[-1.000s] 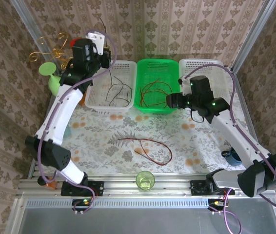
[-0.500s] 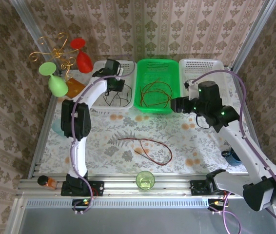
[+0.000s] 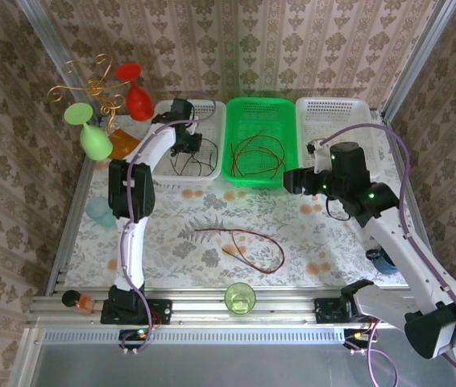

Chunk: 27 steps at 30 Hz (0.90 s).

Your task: Untangle the cables

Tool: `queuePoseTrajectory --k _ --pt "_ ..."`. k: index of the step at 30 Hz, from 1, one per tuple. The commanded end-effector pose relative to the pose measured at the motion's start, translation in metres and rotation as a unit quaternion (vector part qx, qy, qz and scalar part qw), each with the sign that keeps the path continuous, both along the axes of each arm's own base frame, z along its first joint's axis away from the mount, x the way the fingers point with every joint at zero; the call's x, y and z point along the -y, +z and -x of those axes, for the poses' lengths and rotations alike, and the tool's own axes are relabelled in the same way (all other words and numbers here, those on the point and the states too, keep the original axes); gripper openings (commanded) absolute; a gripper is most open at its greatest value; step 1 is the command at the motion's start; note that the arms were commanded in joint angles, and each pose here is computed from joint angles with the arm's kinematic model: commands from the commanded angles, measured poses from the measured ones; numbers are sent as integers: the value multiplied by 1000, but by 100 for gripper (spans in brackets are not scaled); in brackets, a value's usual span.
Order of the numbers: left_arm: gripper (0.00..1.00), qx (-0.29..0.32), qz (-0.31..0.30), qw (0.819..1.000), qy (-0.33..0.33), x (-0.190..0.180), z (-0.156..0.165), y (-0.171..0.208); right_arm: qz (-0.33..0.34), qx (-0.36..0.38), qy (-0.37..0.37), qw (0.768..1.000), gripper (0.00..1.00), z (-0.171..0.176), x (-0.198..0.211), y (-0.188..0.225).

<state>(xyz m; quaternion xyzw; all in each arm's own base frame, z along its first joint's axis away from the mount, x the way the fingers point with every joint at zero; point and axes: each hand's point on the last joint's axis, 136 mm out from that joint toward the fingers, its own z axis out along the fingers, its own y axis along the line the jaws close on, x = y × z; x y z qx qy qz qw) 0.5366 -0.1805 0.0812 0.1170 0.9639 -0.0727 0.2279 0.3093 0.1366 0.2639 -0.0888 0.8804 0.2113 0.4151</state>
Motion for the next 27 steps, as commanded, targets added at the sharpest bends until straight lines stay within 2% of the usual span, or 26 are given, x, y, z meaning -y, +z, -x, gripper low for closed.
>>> queuePoseTrajectory --k 1,4,5,7,9,11,14,21,27 --pt "0 -20 8 1000 0 4 1 -7 -9 -18 3 1000 75 11 1 -3" --pt "0 -16 22 1000 -10 12 -4 -8 -6 -16 1 1000 76 12 2 -3" --pt "3 -14 27 999 -12 15 -6 -7 -6 -17 1 1000 76 12 2 -4" --pt "13 -13 37 999 -16 21 -9 -5 -6 -20 2 1000 76 13 2 -6" --pt "34 -9 56 998 -27 31 -12 2 -7 -23 1 1000 76 14 2 -7" --pt "47 1 65 997 -36 38 -14 16 -10 -25 -1 1000 76 14 2 -9" --pt "58 40 65 996 -42 43 -18 47 -16 -30 -2 999 76 14 1 -13" --pt "64 119 67 990 -47 48 -10 126 -26 -48 21 998 75 15 -9 -29" --pt "63 156 88 981 -68 52 35 171 6 -52 65 996 74 18 -23 -49"
